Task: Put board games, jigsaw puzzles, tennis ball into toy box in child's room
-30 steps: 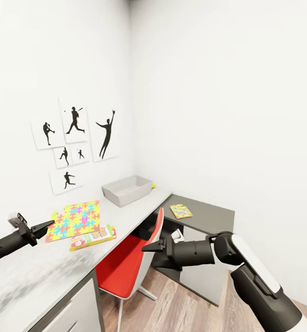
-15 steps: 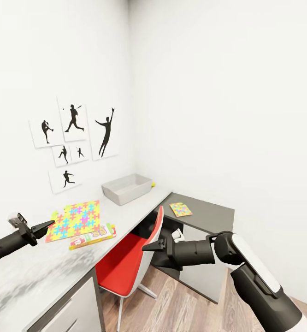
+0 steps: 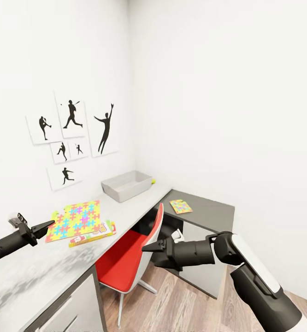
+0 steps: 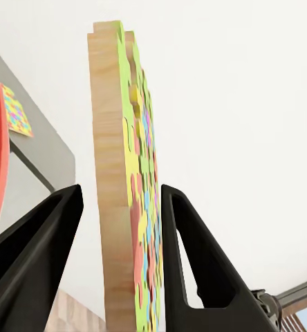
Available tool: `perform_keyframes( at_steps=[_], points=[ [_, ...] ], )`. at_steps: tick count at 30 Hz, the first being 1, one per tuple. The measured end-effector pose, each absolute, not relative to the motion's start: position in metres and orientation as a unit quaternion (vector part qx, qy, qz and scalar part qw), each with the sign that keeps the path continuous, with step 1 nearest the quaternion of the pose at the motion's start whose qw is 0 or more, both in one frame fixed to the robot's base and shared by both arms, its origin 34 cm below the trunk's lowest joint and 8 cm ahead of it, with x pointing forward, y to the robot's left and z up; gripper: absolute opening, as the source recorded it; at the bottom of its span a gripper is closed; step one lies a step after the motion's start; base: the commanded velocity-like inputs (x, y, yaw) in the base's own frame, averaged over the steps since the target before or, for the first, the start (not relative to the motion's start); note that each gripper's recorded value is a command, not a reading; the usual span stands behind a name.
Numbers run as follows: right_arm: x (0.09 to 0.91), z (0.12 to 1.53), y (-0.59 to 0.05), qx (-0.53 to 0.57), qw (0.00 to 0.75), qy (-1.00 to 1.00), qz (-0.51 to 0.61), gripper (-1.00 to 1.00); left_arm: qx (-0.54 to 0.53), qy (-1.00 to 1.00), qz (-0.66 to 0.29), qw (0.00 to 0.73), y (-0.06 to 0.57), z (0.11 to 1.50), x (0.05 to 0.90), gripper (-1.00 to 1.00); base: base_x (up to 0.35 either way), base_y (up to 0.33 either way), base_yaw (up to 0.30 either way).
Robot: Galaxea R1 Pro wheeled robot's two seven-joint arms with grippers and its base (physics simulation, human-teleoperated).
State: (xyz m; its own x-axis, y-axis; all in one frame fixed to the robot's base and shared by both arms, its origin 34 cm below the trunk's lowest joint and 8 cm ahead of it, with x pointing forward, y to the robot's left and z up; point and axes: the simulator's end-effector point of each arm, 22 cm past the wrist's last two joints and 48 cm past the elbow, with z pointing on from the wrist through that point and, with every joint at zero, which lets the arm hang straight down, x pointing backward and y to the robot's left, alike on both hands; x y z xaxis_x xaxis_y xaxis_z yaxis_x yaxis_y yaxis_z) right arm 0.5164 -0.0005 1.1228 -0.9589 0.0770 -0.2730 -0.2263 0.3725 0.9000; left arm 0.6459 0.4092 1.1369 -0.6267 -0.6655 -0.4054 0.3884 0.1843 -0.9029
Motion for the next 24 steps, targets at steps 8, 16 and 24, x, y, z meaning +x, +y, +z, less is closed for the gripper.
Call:
perform_keyframes(
  at_steps=[8, 16, 24],
  points=[
    [0.518, 1.120, -0.001, -0.044, 0.135, 0.819, 0.555, 1.00, -0.108, 0.646, -0.629, 0.418, 0.409, 1.136, 0.646, -1.00, 0.000, 0.000, 0.000],
    [0.532, 1.103, -0.012, -0.045, 0.169, 0.843, 0.509, 1.00, -0.108, 0.646, -0.629, 0.418, 0.409, 1.136, 0.646, -1.00, 0.000, 0.000, 0.000],
    [0.537, 1.100, -0.017, -0.039, 0.173, 0.846, 0.502, 1.00, -0.108, 0.646, -0.629, 0.418, 0.409, 1.136, 0.646, -1.00, 0.005, -0.007, 0.000]
  ],
)
